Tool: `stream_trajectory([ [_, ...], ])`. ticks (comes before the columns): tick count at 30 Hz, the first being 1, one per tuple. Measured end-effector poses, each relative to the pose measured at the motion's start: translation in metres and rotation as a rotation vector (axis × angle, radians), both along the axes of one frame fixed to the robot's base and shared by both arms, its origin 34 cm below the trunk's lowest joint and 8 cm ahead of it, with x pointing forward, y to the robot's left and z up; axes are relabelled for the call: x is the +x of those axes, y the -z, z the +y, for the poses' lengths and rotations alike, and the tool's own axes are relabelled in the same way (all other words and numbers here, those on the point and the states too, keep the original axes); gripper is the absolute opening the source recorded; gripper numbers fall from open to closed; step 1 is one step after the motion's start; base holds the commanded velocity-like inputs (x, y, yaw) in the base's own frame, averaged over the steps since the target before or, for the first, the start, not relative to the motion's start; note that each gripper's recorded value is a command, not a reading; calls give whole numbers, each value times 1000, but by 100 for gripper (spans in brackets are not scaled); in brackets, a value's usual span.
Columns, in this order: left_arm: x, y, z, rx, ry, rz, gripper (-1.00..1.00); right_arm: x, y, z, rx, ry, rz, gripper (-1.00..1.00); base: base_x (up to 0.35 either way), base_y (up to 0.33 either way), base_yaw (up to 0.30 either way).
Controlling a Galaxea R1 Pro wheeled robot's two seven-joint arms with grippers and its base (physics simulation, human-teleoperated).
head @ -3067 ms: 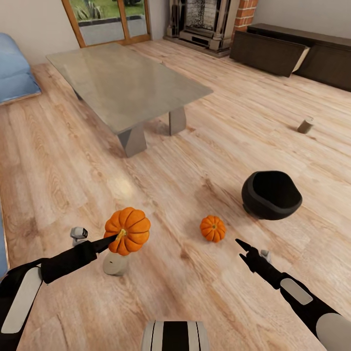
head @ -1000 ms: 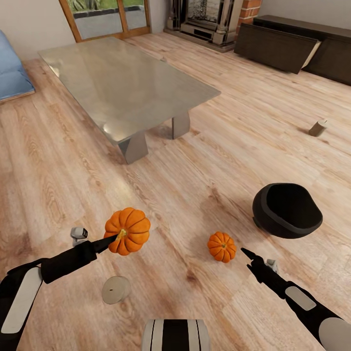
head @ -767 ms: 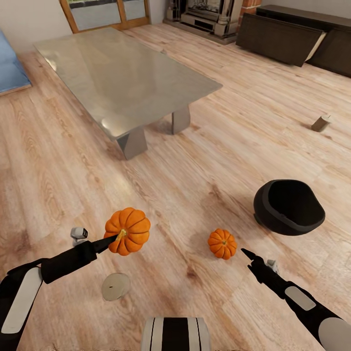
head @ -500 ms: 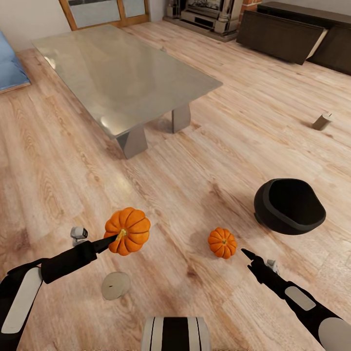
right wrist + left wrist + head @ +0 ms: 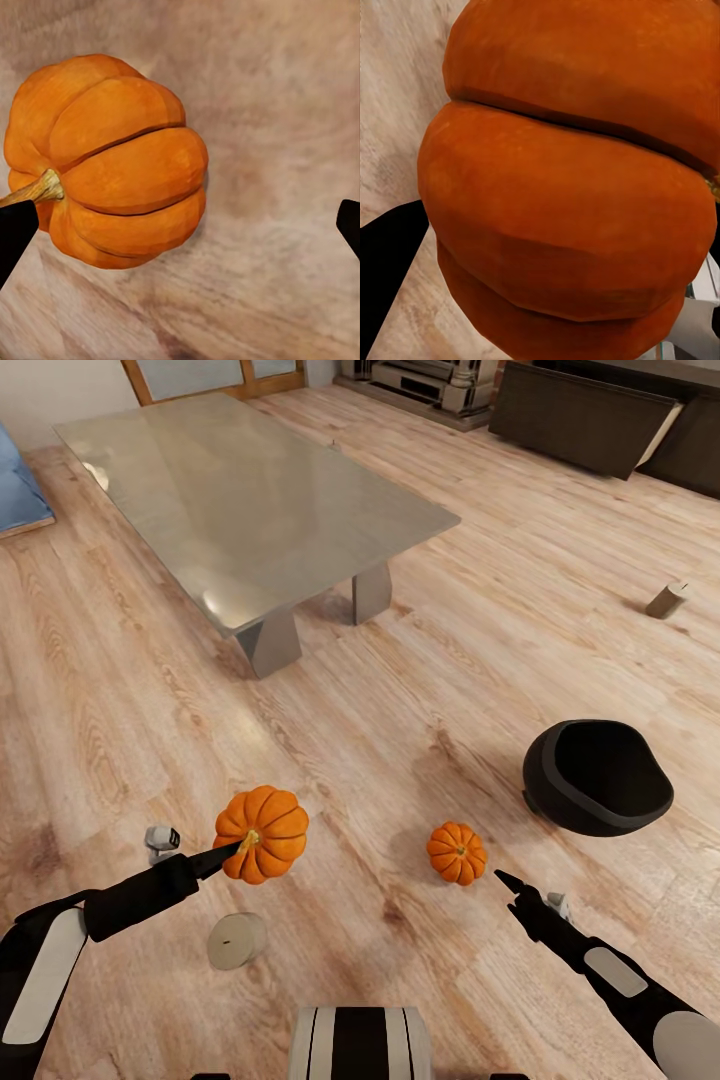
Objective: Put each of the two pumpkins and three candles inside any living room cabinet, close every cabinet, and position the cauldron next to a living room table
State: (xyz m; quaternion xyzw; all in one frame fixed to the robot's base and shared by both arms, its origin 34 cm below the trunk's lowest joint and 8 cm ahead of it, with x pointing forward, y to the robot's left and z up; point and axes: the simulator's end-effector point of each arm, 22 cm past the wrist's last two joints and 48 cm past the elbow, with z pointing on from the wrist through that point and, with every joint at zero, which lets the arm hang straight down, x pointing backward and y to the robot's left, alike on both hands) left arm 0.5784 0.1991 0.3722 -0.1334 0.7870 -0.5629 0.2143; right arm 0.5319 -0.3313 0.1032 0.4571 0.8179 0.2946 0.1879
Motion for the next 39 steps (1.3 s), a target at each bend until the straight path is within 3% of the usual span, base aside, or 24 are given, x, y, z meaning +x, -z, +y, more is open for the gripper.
stream_trajectory([
  [13, 0, 0, 0, 1, 0, 0, -100, -1, 1, -1, -6, 0, 9, 100, 40, 0, 0],
  [19, 0, 0, 0, 1, 1, 1, -100, 5, 0, -4, -35, 0, -14, 100, 1, 0, 0],
  [39, 0, 0, 0, 1, 0, 0, -100, 6, 0, 0, -32, -3, -16, 100, 0, -27, 3],
])
